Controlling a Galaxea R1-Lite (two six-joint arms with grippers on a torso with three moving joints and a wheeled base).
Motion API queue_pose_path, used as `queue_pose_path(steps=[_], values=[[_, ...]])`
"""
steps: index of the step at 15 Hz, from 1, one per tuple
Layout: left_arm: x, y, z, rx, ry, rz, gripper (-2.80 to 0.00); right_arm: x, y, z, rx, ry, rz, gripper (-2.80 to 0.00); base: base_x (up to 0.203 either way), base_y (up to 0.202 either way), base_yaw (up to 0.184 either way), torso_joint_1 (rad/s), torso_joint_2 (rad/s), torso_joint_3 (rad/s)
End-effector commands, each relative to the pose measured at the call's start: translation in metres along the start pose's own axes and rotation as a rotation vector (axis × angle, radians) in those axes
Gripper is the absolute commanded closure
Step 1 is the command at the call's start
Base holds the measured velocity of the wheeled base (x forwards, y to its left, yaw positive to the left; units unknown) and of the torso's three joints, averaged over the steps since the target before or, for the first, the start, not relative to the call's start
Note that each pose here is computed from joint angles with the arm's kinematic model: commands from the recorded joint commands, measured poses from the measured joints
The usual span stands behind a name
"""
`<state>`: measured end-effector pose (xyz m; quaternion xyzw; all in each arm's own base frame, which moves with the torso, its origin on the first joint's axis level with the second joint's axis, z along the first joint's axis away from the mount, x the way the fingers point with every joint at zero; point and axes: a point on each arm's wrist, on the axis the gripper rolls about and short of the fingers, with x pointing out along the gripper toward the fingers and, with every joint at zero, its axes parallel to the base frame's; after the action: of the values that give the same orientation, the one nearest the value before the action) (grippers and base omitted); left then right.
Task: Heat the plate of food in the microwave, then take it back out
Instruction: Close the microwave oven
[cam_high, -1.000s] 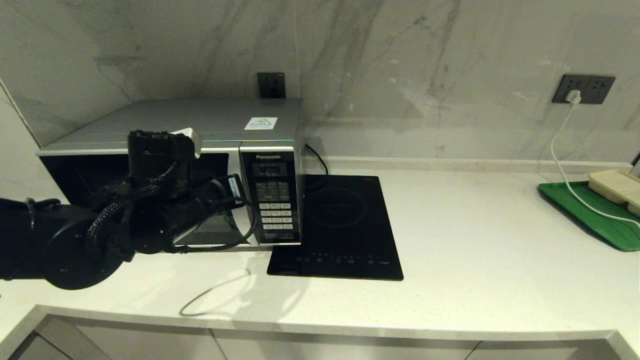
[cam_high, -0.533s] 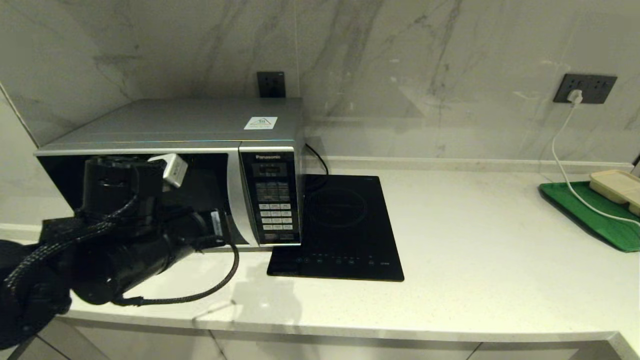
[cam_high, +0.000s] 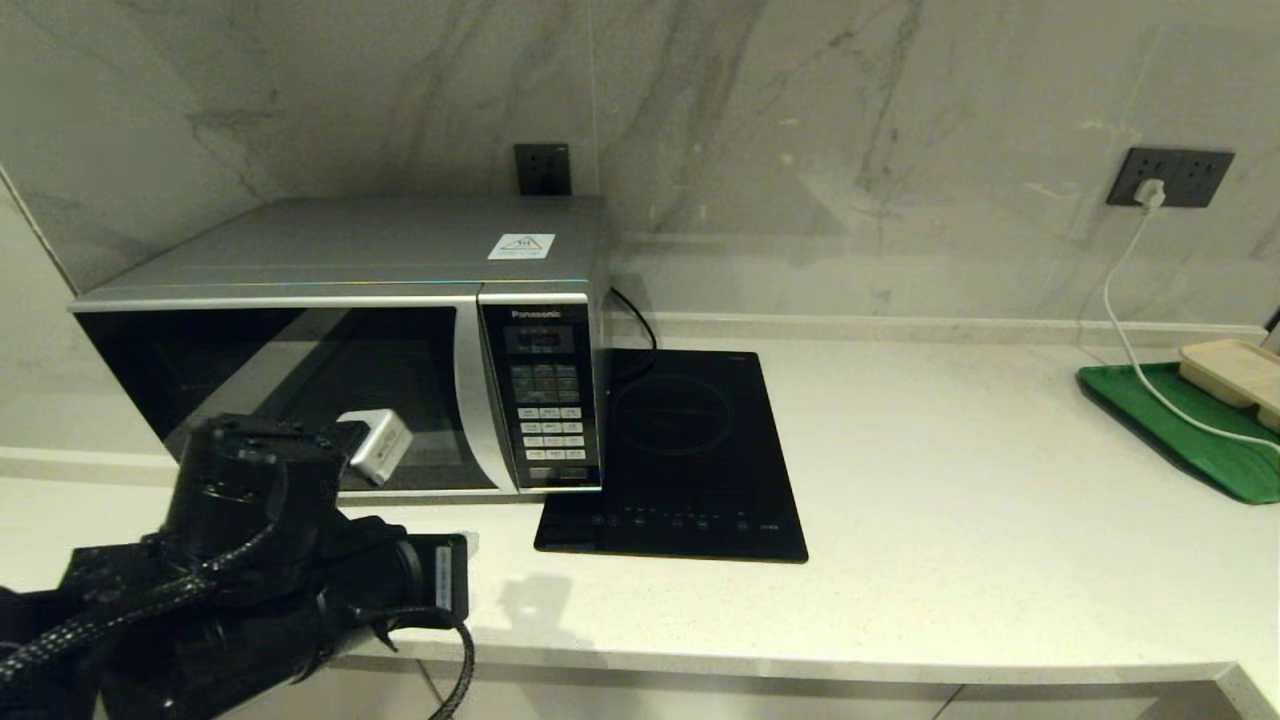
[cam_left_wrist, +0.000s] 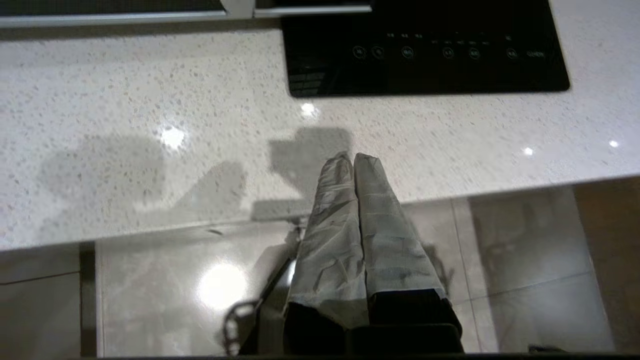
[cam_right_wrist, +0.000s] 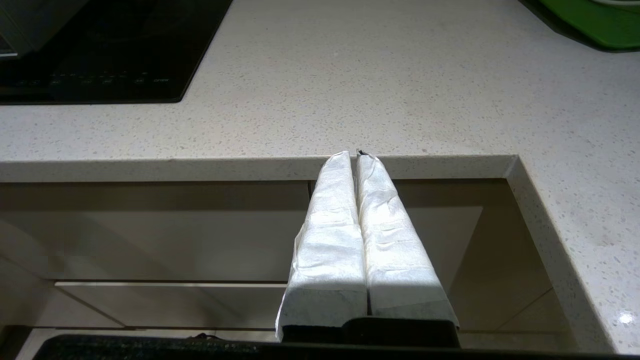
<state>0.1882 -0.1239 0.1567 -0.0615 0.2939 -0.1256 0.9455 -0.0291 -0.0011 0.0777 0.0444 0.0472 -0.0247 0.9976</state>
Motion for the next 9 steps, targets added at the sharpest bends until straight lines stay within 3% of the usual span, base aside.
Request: queue_pose_path(steps=[1, 3, 8, 9], values=[[0.041, -0.008, -0.010, 0.049, -0.019, 0.076, 0.00, 0.000, 0.000, 0.000, 0.001, 0.001, 0.000, 0.00, 0.000, 0.000, 0.000, 0.000, 0.00, 0.000], [0.068, -0.017, -0.016, 0.150, -0.119, 0.094, 0.00, 0.000, 0.000, 0.000, 0.001, 0.002, 0.000, 0.00, 0.000, 0.000, 0.000, 0.000, 0.00, 0.000], [0.118, -0.036, -0.048, 0.469, -0.203, 0.117, 0.00, 0.000, 0.000, 0.000, 0.001, 0.002, 0.000, 0.00, 0.000, 0.000, 0.000, 0.000, 0.00, 0.000], [0.124, -0.041, -0.052, 0.490, -0.202, 0.112, 0.00, 0.000, 0.000, 0.000, 0.001, 0.001, -0.001, 0.00, 0.000, 0.000, 0.000, 0.000, 0.00, 0.000]])
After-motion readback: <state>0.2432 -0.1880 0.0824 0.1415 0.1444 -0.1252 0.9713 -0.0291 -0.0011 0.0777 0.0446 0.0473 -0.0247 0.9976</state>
